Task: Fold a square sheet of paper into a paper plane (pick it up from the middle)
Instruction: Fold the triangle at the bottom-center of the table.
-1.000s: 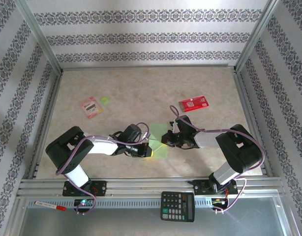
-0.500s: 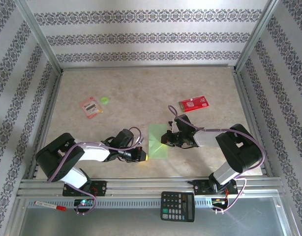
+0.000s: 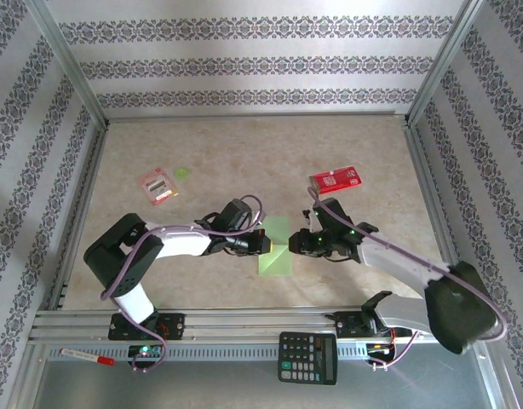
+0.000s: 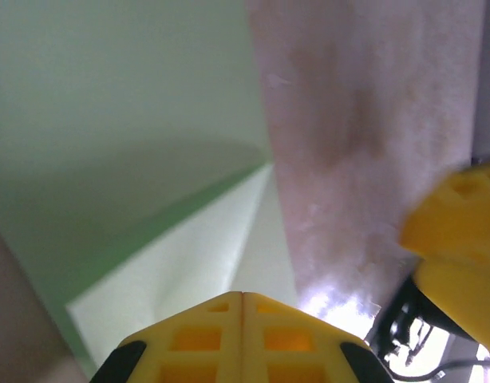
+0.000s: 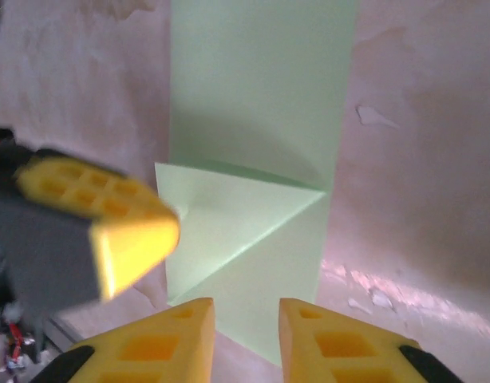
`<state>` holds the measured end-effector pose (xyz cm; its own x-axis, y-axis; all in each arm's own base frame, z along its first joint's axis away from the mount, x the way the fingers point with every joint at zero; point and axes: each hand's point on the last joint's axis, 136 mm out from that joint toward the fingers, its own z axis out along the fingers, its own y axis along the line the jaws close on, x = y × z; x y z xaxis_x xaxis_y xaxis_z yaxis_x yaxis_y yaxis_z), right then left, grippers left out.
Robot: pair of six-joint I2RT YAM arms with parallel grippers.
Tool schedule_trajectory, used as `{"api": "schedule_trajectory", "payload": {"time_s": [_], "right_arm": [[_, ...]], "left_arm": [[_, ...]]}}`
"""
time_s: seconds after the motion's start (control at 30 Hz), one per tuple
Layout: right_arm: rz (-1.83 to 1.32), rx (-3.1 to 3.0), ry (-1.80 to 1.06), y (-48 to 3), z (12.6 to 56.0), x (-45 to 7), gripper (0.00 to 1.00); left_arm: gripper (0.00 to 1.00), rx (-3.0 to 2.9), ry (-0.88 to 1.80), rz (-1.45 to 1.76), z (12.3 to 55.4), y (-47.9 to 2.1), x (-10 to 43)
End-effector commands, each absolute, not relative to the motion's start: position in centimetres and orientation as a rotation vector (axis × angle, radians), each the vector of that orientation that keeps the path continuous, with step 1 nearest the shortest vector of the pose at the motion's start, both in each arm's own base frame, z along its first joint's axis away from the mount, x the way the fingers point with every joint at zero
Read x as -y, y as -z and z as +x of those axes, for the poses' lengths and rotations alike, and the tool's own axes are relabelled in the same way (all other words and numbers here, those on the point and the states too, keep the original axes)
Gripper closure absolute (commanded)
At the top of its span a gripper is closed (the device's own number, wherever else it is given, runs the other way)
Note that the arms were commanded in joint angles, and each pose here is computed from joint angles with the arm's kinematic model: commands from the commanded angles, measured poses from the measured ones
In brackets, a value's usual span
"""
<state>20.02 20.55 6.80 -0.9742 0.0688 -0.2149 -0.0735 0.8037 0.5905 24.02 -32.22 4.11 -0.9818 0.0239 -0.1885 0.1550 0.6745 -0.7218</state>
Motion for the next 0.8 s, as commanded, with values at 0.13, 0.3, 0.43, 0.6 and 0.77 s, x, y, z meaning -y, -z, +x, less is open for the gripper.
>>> {"api": "schedule_trajectory", "payload": {"time_s": [0.13, 0.3, 0.43, 0.6, 0.77], "right_arm": [[0.219, -2.82, -0.741, -3.8, 17.1, -19.6, 0.65], [0.217, -2.822, -0.707, -3.0, 16.9, -20.8, 0.64], [0.215, -2.842, -0.689, -2.3, 16.8, -21.2, 0.64], [0.206, -2.841, -0.721, -2.0, 16.7, -21.9, 0.65], [0.197, -2.832, -0.769, -2.0, 16.7, -22.6, 0.67]], "left_arm": [[1.0, -2.797, 1.085, 0.18, 24.8, -1.5, 30.6], [1.0, -2.818, 1.09, 0.172, 24.3, -0.2, 30.4], [1.0, -2.823, 1.088, 0.172, 24.1, 0.0, 30.2], [1.0, -2.828, 1.083, 0.174, 23.8, 0.1, 30.0], [1.0, -2.833, 1.089, 0.17, 23.8, 0.3, 30.1]]}}
